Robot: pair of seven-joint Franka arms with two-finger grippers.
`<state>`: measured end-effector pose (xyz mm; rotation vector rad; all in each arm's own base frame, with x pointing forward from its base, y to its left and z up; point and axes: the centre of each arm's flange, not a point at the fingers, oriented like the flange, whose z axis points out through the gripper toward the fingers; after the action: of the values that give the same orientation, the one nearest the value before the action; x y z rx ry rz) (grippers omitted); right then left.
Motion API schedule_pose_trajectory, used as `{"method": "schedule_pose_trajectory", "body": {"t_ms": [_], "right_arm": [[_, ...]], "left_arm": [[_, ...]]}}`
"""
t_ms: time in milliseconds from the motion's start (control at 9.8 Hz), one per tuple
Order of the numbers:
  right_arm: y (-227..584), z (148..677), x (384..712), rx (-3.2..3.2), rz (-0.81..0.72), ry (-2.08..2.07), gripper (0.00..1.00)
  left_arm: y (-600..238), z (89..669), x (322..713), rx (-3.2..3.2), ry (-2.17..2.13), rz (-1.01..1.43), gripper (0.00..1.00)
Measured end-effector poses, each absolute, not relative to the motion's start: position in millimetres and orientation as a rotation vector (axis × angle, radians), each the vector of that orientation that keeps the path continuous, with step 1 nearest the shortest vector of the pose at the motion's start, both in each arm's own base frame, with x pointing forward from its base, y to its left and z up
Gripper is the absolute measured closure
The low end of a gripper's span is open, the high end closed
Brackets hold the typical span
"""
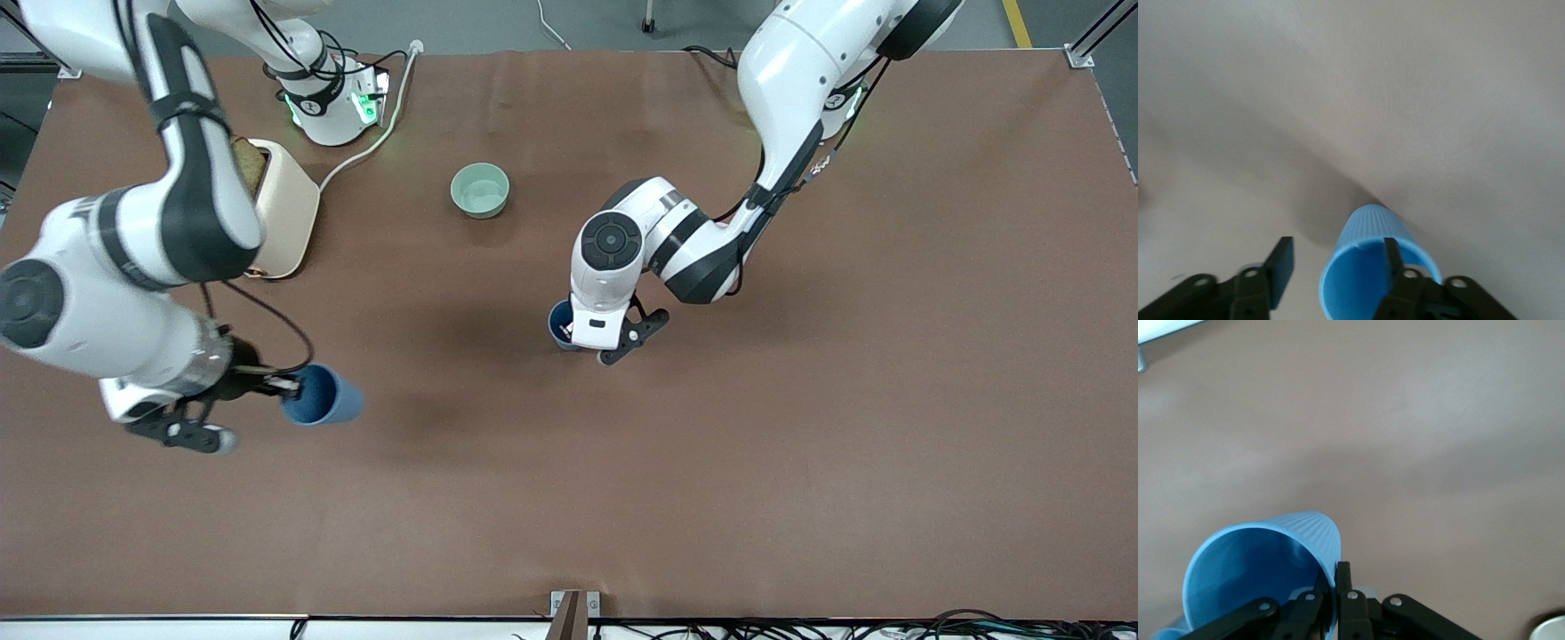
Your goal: Stack blue cups with both arms
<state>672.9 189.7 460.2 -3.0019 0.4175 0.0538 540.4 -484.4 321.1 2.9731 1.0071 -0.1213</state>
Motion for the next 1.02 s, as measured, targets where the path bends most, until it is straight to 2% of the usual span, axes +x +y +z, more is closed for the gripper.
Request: {"method": "schedule_pose_trajectory", "body": {"t_ms": [204, 510, 816, 1020], "right_arm": [[278.3, 460.5, 641.5, -3.000, 0.075, 0.471, 0.95], [362.7, 460.1, 598.6, -3.003, 0.090, 0.482, 0.95], [423.2, 447.7, 559.8, -3.026, 0.111, 0.411, 0.95], [449.0, 417.4, 550.5, -3.034, 0.110, 0.386, 0.95]], "left_arm": [[-468.3, 405.6, 539.4, 2.983, 1.013, -0.097, 0.01], [-370.2, 526.6, 556.5, 3.061, 0.822, -0.022, 0.00], [-215.8, 600.3, 598.0, 3.113, 0.516, 0.088, 0.00], [-154.2, 630.3, 595.4, 3.155, 0.357, 0.104, 0.00]]}}
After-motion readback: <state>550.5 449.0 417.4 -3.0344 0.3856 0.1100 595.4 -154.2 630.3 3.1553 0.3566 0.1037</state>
